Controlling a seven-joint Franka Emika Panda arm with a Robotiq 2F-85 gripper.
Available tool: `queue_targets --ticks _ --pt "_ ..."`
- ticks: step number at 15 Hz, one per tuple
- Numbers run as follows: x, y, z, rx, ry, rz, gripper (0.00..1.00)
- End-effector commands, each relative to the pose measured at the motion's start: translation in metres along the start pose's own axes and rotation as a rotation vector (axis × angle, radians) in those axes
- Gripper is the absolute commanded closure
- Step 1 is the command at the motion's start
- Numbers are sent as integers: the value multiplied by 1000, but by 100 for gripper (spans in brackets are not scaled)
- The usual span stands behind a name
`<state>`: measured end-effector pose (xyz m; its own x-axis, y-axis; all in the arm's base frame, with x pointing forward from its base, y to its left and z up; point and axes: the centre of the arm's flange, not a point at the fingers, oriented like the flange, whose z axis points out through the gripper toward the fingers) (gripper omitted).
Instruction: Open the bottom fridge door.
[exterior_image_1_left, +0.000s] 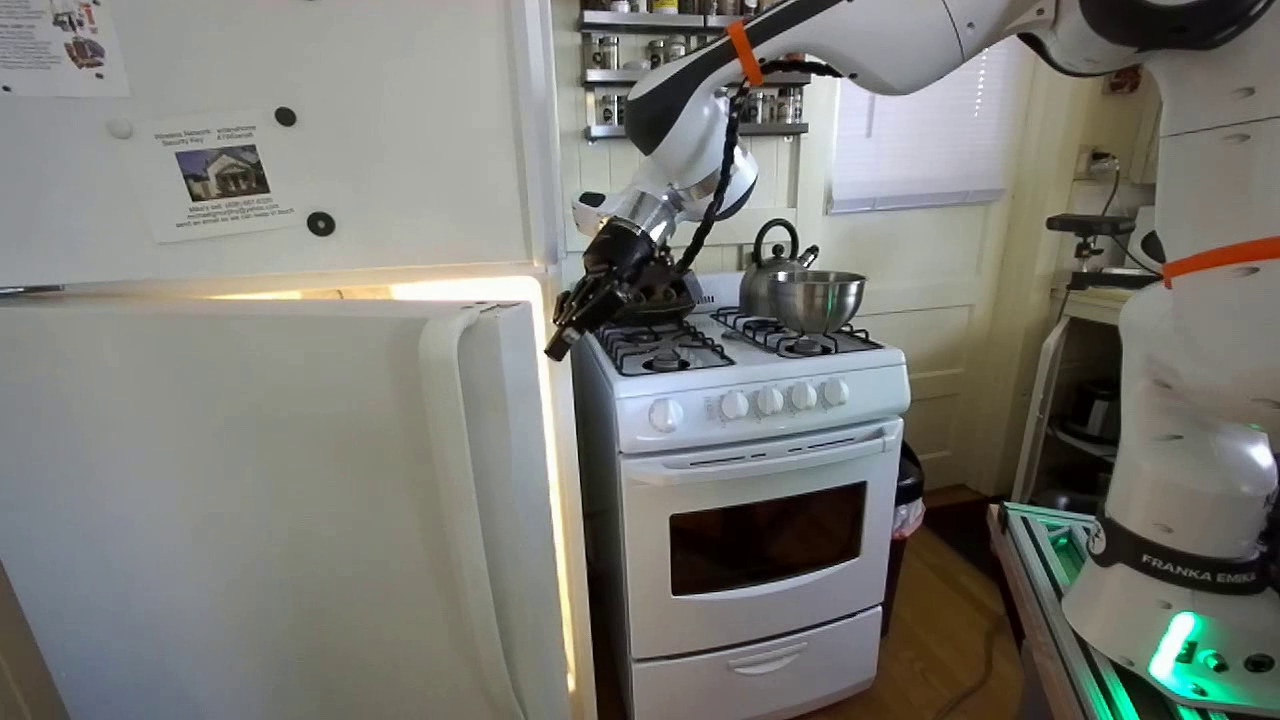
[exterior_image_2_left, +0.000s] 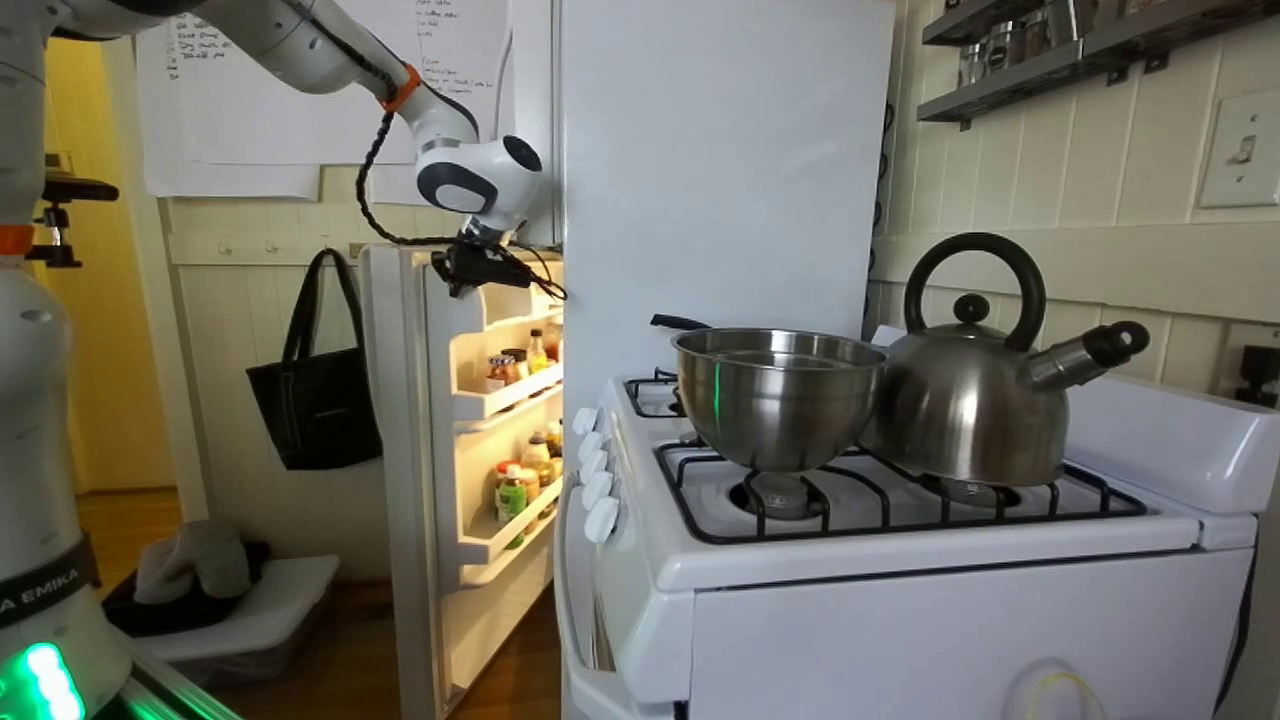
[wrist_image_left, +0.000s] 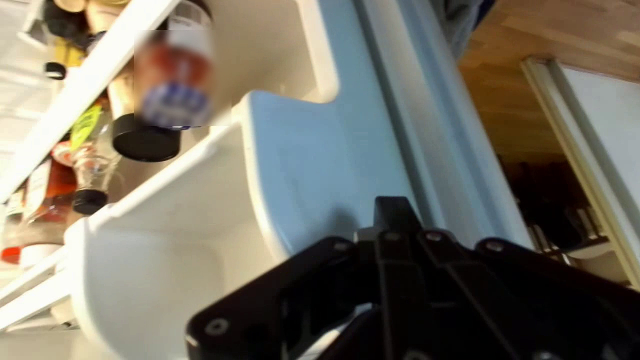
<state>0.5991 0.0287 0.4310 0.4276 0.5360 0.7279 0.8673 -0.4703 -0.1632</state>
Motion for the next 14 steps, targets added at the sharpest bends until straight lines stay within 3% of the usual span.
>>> queue_targets --ticks 1,5,7,9,11,14 --pt "1 3 8 -209 -24 -36 100" --pt "-3 4 -3 -406 -62 23 100" --pt "-6 6 -6 -453 -71 52 100" --pt "-7 6 -3 -404 -67 104 100" --pt "-5 1 -2 -268 -41 149 100" --pt "-5 3 -5 -160 -15 178 100"
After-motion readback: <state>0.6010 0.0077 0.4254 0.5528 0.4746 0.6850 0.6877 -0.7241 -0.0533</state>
